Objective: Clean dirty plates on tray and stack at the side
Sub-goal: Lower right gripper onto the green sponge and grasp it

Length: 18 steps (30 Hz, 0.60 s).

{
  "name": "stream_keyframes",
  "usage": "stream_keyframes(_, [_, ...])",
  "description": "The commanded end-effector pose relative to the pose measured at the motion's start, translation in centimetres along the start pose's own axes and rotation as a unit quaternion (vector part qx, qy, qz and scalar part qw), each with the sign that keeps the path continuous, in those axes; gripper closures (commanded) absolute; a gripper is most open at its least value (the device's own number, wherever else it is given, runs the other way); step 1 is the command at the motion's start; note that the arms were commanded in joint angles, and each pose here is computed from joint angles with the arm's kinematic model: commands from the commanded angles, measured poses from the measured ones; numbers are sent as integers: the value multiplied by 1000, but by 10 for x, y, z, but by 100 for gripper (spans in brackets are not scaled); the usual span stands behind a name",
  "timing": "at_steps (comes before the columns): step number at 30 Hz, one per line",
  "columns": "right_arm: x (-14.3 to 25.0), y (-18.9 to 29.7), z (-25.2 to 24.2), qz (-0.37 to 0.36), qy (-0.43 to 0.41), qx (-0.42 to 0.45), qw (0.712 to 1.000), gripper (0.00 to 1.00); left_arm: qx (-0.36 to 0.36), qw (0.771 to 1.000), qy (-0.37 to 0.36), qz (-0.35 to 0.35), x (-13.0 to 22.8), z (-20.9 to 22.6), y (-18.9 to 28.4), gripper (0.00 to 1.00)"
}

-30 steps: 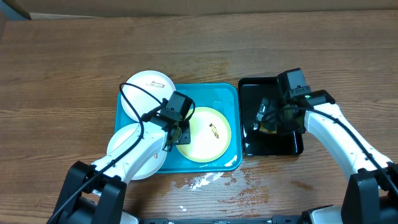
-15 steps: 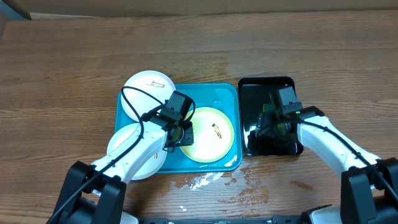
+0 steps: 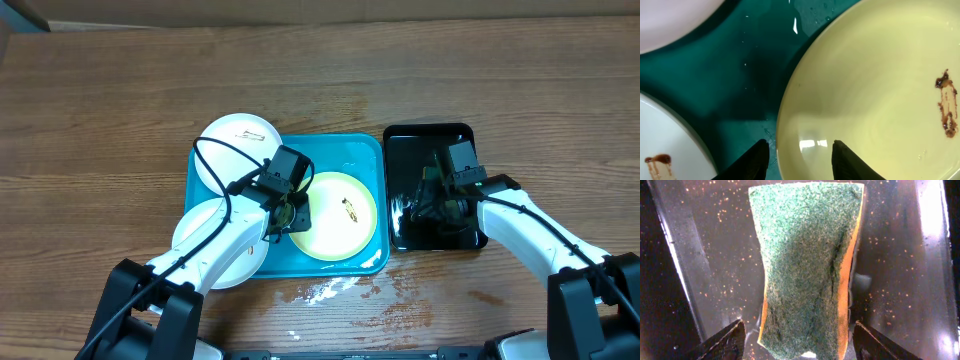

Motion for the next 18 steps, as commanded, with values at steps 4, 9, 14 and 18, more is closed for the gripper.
stream_keyframes(4, [-5,0,-1,-16,2,8,1000,23,-17,1000,7,-16,-9,3,-1,51])
stream_keyframes(9, [-10,0,-1,-28,2,8,1000,23,-29,1000,8,0,-5,6,-14,59])
stream_keyframes(14, [-13,0,-8,-36,1,31,999,23,-28,999,10,11,-3,5,-21,68])
stream_keyframes(18, [-7,0,-6,-21,2,24,999,23,-27,1000,10,10,-3,5,-21,69])
Point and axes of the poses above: each gripper's point midway between its finger pads, its own y axis back along the fingers, its own z axis along the line the jaws close on, x = y × z, the point moved 2 cm from there along y, back along the fingers, and after that the axes turned 6 degrees about y, right-handed, at the moved point
